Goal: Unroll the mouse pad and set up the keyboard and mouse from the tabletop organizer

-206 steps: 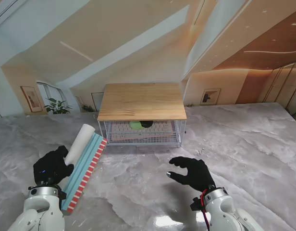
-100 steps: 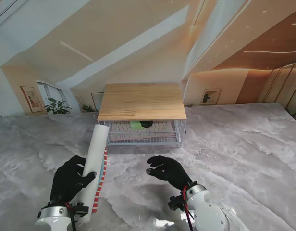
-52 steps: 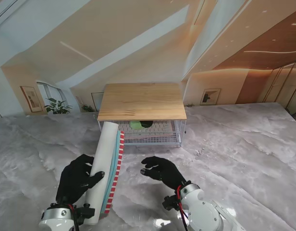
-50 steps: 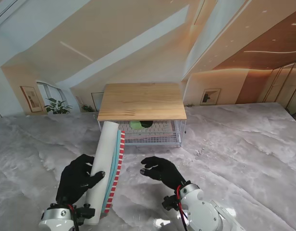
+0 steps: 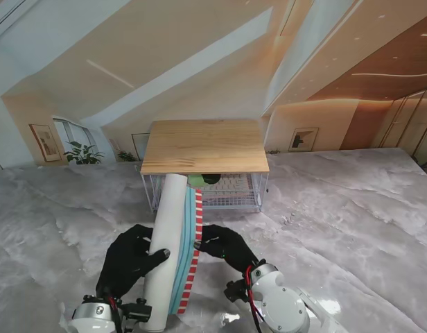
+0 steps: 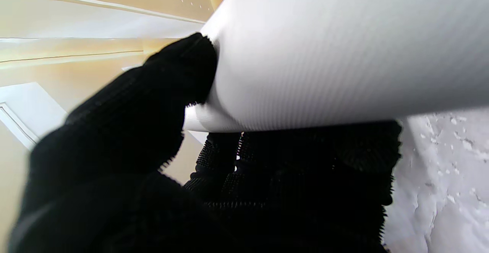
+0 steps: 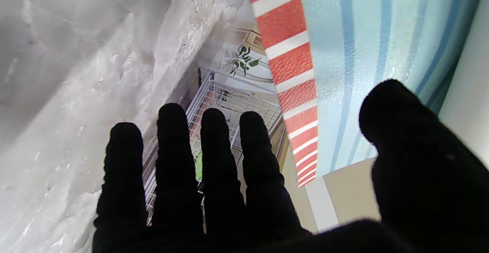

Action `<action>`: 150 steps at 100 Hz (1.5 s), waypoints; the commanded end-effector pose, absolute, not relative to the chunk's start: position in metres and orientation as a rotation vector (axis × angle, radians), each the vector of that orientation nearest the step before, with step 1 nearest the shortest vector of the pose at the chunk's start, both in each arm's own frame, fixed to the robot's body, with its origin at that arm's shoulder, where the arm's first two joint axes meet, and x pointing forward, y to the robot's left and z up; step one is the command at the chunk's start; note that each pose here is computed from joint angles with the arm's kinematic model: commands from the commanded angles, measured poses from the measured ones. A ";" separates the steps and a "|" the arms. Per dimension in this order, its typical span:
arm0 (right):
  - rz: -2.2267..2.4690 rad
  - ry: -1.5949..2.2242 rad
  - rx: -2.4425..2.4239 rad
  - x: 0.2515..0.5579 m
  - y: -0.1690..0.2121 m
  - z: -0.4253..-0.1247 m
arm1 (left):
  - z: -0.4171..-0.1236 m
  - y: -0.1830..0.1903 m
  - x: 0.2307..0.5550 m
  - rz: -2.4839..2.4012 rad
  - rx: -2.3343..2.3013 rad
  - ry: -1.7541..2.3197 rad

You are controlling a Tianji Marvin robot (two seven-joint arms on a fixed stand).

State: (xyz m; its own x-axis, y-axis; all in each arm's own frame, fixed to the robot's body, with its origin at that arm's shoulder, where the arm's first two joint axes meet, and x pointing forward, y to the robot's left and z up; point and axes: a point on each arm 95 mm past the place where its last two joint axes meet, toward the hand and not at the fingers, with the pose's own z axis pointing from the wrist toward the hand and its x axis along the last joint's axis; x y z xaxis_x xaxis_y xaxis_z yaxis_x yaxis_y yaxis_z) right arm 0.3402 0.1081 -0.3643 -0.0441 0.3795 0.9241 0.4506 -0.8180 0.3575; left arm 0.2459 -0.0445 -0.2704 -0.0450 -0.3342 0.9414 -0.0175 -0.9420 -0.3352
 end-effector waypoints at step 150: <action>-1.848 -0.795 -2.308 0.351 0.101 -0.352 | -0.321 -0.068 0.256 -1.812 -2.144 0.691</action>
State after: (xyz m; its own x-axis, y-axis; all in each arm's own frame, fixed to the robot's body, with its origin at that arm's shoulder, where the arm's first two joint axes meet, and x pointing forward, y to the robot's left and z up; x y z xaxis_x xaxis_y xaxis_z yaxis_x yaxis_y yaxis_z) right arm 0.3521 0.1040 -0.3522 0.1416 0.3217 0.9362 0.4349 -0.8698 0.2331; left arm 0.2571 -0.0641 -0.3172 0.1141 -0.4865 0.8662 -0.1601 -0.8695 -0.4673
